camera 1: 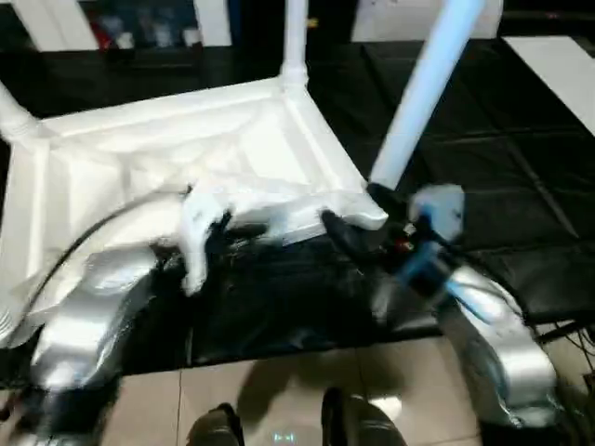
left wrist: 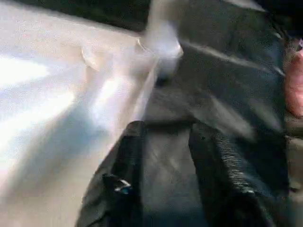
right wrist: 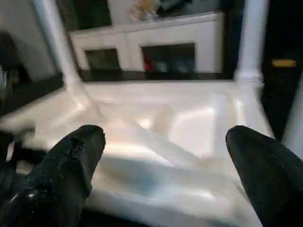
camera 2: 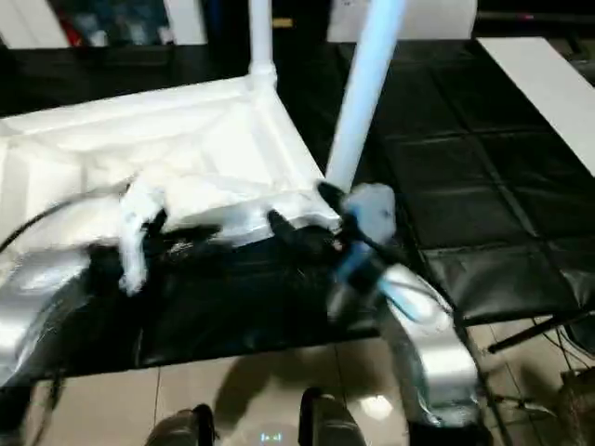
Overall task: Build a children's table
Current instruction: Rotate table base
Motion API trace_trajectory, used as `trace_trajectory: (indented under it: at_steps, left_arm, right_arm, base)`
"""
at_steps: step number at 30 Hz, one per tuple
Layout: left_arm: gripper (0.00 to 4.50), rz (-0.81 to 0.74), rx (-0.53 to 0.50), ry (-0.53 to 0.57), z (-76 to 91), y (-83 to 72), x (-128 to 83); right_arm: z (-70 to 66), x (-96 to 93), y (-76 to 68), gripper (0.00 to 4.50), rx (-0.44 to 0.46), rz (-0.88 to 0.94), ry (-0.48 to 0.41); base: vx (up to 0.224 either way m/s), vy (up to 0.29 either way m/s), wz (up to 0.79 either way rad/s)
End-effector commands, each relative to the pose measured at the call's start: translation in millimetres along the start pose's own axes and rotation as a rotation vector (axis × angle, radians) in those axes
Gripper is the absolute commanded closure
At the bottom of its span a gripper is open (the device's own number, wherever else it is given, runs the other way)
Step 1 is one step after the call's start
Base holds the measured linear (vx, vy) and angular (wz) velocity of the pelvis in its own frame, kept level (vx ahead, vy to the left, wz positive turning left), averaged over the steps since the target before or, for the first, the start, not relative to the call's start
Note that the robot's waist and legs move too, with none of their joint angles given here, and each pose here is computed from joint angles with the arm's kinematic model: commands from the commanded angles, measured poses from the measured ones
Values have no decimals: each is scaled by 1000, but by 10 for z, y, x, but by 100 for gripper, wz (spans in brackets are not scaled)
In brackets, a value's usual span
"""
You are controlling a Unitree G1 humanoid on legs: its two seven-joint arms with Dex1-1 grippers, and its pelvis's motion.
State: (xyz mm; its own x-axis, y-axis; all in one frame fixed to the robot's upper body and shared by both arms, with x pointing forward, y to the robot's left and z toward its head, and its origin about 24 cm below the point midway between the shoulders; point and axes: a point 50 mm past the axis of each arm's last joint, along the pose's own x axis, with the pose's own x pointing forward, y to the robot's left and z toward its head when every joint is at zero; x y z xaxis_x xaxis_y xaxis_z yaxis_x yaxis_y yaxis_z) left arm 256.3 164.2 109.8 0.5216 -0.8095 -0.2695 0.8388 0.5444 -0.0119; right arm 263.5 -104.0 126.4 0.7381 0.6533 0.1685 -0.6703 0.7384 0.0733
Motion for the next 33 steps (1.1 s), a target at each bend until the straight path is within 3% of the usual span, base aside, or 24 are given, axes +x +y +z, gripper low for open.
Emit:
trace_trajectory:
  at_steps: [1, 6, 10, 14, 15, 19, 20, 23, 24, 25, 27, 33]
  left_arm:
    - [251, 18, -20, 63, -47, -112, -111]
    - [251, 111, -87, 126, -164, -205, -138]
    - [251, 215, -135, 196, -292, -227, -91]
    - [251, 344, -127, 279, -415, -148, -104]
    - [251, 388, -103, 310, -455, -107, -120]
    - [251, 408, -89, 311, -452, -90, -124]
    - [251, 435, -75, 290, -415, -61, -117]
    - [251, 448, -72, 281, -398, -51, -111]
    - [251, 454, -48, 254, -354, -36, -84]
    - [251, 454, -48, 254, -354, -36, -84]
    - [251, 452, -36, 231, -324, -32, -60]
    - [251, 461, -16, 214, -314, -19, -42]
  right_arm:
    - [-46, 109, 33, 0, 25, 17, 19]
    - [-159, 308, 71, 0, 35, 12, 87]
    - [-339, 502, -112, 0, 38, -164, 192]
    - [-351, 608, -267, 0, 62, -265, 214]
    - [-345, 628, -365, 0, 24, -328, 218]
    - [-342, 619, -468, 0, 26, -398, 213]
    - [-324, 559, -649, 0, 10, -503, 204]
    - [-318, 539, -718, 0, -5, -540, 201]
    - [-276, 444, -914, 0, -35, -621, 189]
    - [-276, 444, -914, 0, -35, -621, 189]
    - [-222, 327, -1099, 0, -66, -684, 182]
    - [-160, 181, -1317, 0, -112, -739, 185]
  base:
    - [0, 0, 0]
    - [0, 0, 0]
    - [0, 0, 0]
    - [0, 0, 0]
    - [0, 0, 0]
    - [0, 0, 0]
    - [0, 0, 0]
    - [0, 0, 0]
    - [0, 0, 0]
    - [0, 0, 0]
    - [0, 0, 0]
    - [0, 0, 0]
